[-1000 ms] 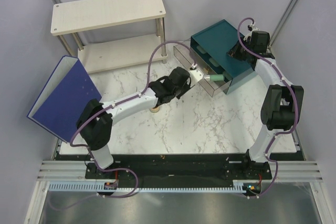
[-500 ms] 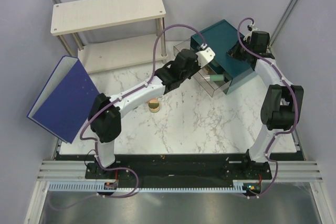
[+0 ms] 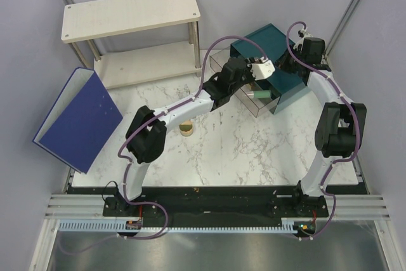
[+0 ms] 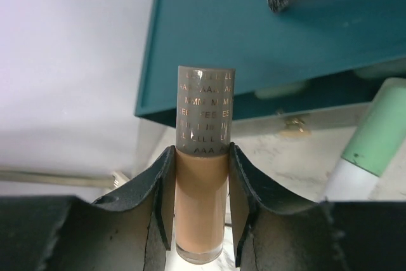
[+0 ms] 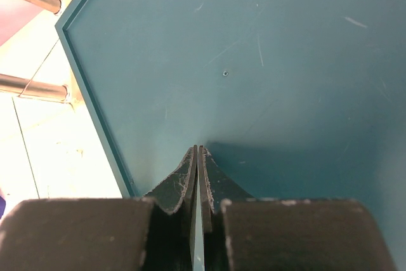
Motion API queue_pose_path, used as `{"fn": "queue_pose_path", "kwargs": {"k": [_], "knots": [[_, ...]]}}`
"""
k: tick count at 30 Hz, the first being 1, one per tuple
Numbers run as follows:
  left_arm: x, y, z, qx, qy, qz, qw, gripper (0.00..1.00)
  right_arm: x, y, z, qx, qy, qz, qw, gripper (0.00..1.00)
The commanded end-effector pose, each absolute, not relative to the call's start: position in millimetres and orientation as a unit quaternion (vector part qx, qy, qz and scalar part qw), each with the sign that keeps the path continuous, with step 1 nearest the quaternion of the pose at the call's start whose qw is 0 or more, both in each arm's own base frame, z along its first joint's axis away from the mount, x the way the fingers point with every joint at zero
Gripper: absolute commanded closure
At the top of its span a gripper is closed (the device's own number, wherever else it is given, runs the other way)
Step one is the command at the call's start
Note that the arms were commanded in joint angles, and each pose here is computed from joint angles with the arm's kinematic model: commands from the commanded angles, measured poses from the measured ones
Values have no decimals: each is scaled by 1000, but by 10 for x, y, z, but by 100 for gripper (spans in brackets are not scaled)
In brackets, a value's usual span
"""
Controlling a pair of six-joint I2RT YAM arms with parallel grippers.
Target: Organize the makeup
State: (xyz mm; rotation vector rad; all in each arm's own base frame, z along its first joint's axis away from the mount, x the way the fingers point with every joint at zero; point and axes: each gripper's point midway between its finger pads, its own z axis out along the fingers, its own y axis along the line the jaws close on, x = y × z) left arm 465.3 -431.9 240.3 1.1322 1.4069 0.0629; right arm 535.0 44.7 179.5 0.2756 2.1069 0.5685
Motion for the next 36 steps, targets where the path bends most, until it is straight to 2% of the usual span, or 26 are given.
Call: {"fn": "queue_pose_path", "kwargs": {"k": [1, 10, 19, 20, 23, 26, 31, 33, 34, 35, 36], "knots": [[4692, -4516, 2918, 510, 519, 46, 685, 98, 5024, 521, 1099, 133, 901, 222, 349, 90], [4475, -4549, 2290, 595, 492, 32, 635, 98, 5028, 537, 1079, 133, 902, 225, 344, 90], [4377, -4530, 2309, 609, 491, 16, 623, 96, 5029, 526, 1059, 133, 903, 223, 343, 90], [4391, -4526, 2330, 605, 493, 18, 625, 79, 5028, 529, 1060, 134, 902, 224, 343, 90], [4436, -4504, 2393, 594, 499, 28, 630, 46, 5024, 539, 1059, 133, 903, 225, 342, 90], [4453, -4497, 2431, 589, 499, 31, 634, 38, 5028, 529, 1060, 134, 902, 224, 343, 90], [4553, -4434, 2754, 545, 509, 51, 664, 32, 5023, 530, 1066, 134, 902, 224, 343, 90], [4607, -4388, 2953, 510, 520, 55, 684, 21, 5005, 537, 1058, 133, 903, 224, 342, 90], [4681, -4286, 3110, 476, 532, 74, 696, 9, 5010, 527, 1059, 133, 903, 223, 343, 90], [4708, -4221, 3227, 453, 539, 83, 705, 1, 5008, 537, 1060, 132, 903, 224, 342, 90], [4738, -4148, 3378, 420, 547, 85, 719, 0, 5011, 525, 1066, 134, 903, 223, 343, 90]]}}
